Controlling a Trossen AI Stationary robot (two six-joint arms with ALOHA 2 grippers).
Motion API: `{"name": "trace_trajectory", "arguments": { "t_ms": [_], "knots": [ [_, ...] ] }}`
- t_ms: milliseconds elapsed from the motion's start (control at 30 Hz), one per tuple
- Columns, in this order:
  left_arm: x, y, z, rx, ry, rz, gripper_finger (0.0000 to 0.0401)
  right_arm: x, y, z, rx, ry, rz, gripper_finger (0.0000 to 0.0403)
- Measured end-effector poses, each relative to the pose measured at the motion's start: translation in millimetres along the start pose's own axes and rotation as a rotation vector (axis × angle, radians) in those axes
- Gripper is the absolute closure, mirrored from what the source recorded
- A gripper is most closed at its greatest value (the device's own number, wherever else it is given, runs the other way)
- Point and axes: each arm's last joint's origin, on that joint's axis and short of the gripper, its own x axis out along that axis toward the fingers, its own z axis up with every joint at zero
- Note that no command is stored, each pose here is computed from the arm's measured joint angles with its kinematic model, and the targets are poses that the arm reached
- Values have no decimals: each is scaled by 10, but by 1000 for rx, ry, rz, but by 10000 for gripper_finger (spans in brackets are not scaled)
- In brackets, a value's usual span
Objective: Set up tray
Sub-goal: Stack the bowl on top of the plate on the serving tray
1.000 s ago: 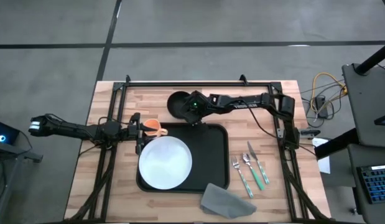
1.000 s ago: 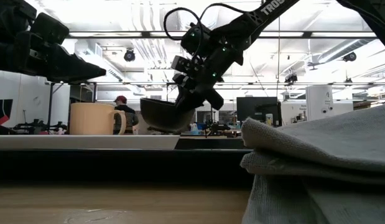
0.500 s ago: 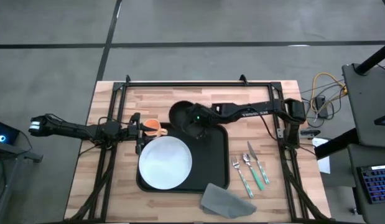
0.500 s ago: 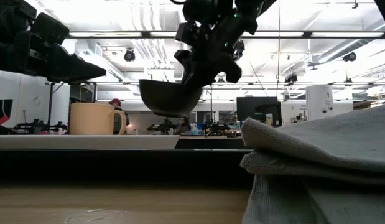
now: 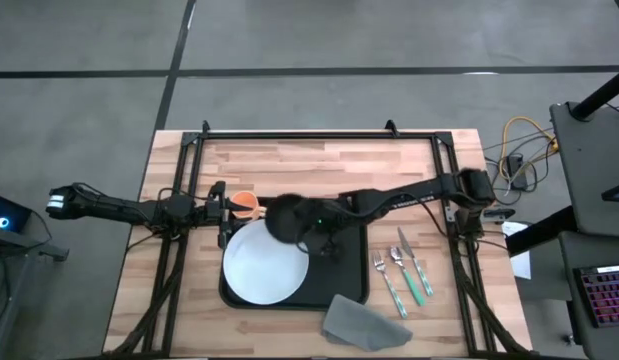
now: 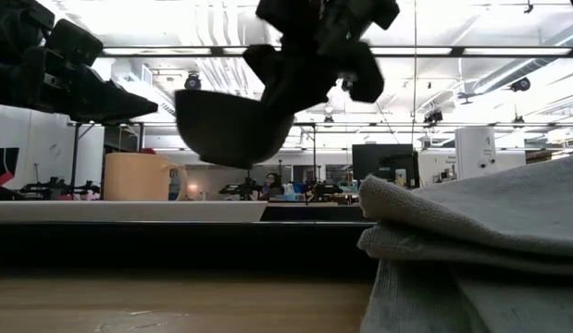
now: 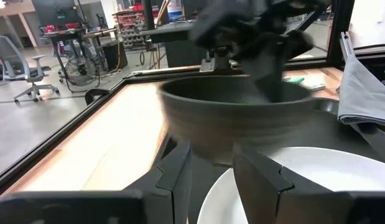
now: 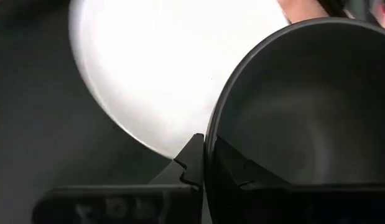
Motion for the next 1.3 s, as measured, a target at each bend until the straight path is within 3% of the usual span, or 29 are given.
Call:
{"name": "trace_trajectory", "arguments": {
  "t_ms": [367,500,1300],
  "knots": [
    [0,0,3,0,-1,0,303,77,155,140,-68,-142,146,395],
    [0,0,0,0,0,0,303,173,139,149,-76,-121,176,395],
    [4,-2,-5,1,6,-1,303,339,22,269,-189,-148,159,395]
  ]
}}
